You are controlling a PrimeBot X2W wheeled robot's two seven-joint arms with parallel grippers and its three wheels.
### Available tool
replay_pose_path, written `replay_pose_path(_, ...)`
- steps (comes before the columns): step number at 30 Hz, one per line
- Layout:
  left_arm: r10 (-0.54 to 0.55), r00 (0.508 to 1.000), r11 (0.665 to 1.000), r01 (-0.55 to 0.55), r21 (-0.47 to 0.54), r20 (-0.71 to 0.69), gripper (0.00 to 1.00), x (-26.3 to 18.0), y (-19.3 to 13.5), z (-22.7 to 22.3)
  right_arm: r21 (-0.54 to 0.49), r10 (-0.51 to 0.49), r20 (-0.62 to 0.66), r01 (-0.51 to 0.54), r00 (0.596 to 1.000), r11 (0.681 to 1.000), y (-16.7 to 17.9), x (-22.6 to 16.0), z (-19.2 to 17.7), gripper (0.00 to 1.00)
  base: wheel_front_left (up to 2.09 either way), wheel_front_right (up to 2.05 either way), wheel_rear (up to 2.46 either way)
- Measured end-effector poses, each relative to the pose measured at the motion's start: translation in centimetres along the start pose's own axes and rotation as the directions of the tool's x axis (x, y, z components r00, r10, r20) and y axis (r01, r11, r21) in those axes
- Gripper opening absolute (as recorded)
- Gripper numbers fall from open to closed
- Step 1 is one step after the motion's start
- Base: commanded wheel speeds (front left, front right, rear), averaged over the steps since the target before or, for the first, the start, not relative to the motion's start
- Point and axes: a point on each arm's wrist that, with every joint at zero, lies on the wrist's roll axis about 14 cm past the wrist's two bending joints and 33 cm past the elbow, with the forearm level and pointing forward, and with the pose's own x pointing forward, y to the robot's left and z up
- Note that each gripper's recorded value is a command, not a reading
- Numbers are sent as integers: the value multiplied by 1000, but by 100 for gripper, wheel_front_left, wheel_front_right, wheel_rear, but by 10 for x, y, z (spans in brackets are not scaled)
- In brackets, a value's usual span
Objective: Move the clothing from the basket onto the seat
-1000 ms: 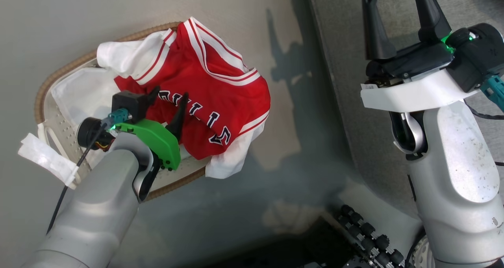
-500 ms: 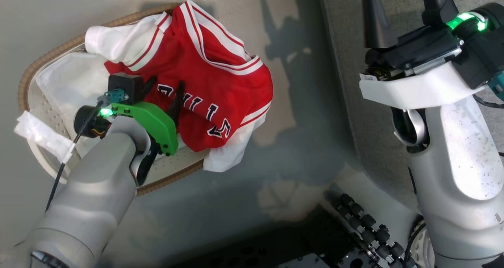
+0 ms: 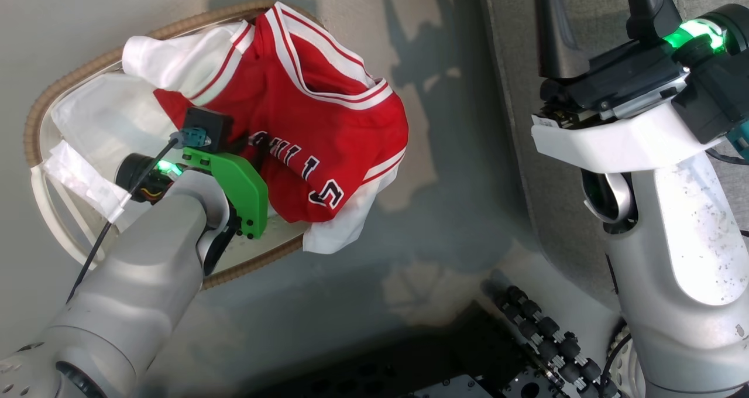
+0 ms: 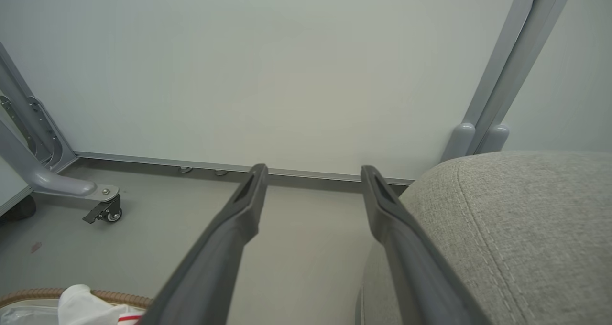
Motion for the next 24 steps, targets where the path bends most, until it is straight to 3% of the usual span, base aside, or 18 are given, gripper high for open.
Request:
replay_pose_path(14, -12, 995, 1000, 11, 11, 102, 0, -13, -9, 27, -12, -9, 25, 9, 1000, 1000, -4, -3, 23, 100, 0, 0, 0)
replay_pose_path(24, 16, 987, 1000, -12, -22, 158, 0, -52, -29, 34, -9, -9, 31, 10, 999, 1000, 2, -17, 51, 100, 0, 0, 0)
